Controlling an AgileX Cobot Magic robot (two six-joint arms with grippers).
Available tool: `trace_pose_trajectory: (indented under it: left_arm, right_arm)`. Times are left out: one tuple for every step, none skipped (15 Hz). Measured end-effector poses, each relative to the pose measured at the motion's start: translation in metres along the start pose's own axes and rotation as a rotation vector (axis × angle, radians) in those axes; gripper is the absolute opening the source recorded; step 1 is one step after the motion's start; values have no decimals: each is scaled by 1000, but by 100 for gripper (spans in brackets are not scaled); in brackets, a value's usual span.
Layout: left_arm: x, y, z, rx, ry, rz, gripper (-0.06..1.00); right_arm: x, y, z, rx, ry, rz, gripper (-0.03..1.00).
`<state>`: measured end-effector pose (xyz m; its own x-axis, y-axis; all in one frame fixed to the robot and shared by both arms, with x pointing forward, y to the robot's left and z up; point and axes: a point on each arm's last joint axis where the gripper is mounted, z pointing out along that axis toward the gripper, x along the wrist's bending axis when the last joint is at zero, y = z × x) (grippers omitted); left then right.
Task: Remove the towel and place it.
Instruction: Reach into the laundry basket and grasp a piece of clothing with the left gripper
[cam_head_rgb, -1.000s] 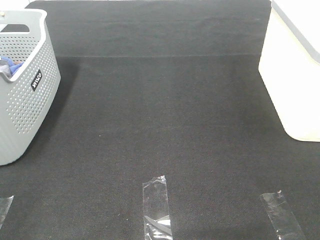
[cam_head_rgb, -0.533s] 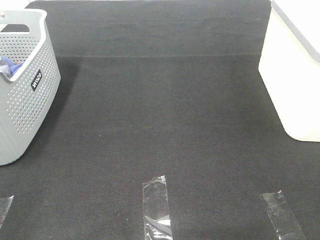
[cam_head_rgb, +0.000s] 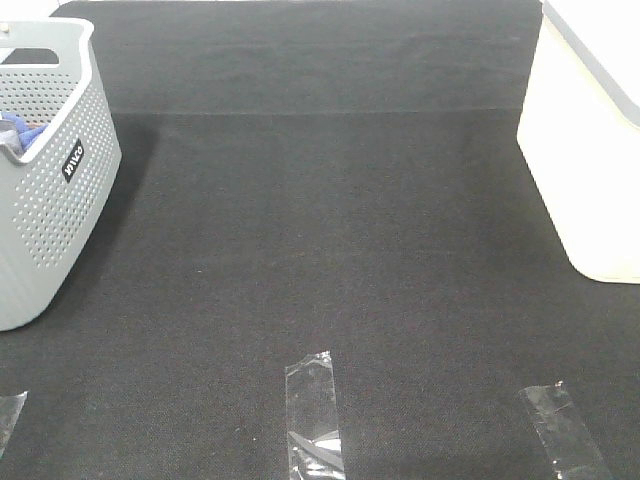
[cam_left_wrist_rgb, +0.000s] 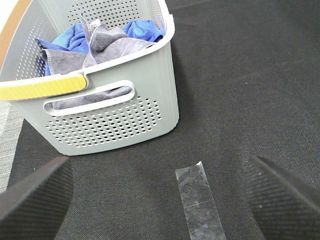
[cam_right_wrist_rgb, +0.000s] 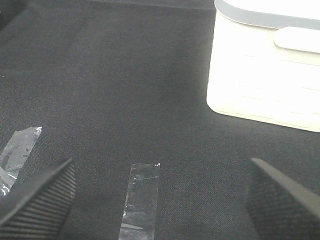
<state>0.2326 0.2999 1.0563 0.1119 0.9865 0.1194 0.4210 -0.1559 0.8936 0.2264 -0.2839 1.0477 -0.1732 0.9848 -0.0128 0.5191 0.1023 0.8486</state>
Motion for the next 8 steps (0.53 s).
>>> trace_pose_trajectory:
  left_arm:
    - [0,0,0,0,0,0,88]
    - [0,0,0,0,0,0,88]
    - [0,0,0,0,0,0,88]
    - [0,0,0,0,0,0,88]
    - [0,0,0,0,0,0,88]
    - [0,0,0,0,0,0,88]
    - [0,0,0,0,0,0,88]
    - [0,0,0,0,0,0,88]
  right_arm:
    - [0,0,0,0,0,0,85]
    - [0,0,0,0,0,0,85]
    - [0,0,0,0,0,0,85]
    - [0,0,0,0,0,0,85]
    - [0,0,0,0,0,0,85]
    - [0,0,0,0,0,0,85]
    - [0,0,0,0,0,0,85]
    - [0,0,0,0,0,0,85]
